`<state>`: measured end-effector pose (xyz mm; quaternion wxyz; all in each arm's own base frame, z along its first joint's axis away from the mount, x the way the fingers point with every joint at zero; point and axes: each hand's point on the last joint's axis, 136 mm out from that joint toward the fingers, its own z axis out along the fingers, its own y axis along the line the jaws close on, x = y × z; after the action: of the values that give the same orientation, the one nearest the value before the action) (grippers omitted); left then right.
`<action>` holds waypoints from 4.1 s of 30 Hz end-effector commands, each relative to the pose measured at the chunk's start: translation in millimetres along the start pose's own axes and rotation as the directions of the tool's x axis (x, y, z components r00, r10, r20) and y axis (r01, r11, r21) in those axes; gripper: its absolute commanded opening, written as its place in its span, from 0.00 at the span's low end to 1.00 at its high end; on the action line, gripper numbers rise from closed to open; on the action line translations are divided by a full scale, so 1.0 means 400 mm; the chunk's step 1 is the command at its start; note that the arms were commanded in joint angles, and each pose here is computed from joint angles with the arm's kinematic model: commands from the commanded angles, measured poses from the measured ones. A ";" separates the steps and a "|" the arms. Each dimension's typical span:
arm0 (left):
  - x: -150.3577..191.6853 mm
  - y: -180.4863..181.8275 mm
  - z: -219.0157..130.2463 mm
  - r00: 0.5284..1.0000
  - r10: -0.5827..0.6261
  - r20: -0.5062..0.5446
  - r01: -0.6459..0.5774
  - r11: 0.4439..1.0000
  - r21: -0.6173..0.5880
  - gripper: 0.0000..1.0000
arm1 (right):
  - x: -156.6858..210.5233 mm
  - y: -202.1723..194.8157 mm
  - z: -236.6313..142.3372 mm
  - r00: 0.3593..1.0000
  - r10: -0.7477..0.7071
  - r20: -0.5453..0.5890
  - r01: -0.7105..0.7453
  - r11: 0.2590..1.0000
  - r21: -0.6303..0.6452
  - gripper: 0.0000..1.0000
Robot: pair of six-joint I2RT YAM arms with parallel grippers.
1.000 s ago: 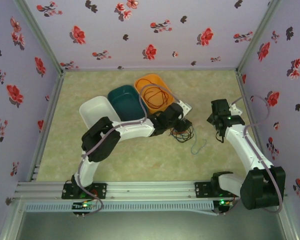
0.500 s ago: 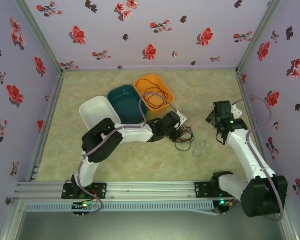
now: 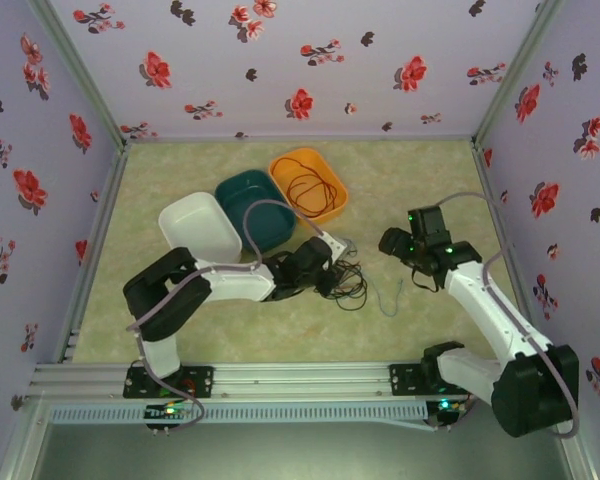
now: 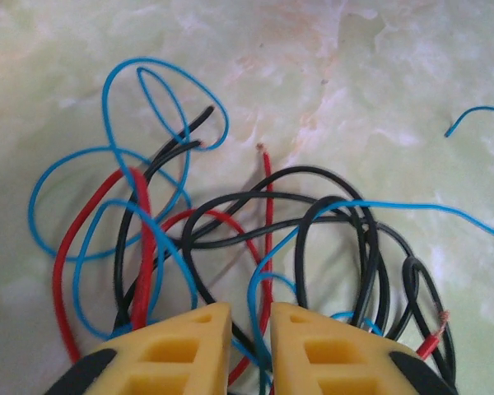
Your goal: Untangle the cables
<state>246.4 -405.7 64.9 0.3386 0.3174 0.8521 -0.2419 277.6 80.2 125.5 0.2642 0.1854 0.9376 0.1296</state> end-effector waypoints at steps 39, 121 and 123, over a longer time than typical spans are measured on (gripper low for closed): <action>-0.065 0.190 -0.232 0.896 -0.148 0.418 0.266 0.933 -0.241 1.00 | 0.156 0.266 0.218 0.949 -0.122 -0.290 0.110 0.992 -0.059 0.25; -0.211 0.080 -0.176 0.877 0.325 0.355 -0.319 0.945 -0.077 0.66 | 0.017 0.329 -0.182 0.860 -0.486 0.155 0.509 0.799 -0.321 0.00; -0.223 0.081 -0.158 0.874 0.332 0.356 -0.324 0.942 -0.082 0.65 | 0.020 0.329 -0.183 0.861 -0.486 0.152 0.508 0.798 -0.325 0.00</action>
<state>286.6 -361.7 151.3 0.5059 0.3785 0.7421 -0.2240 273.7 189.7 224.9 0.3472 -0.0975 0.9081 0.2127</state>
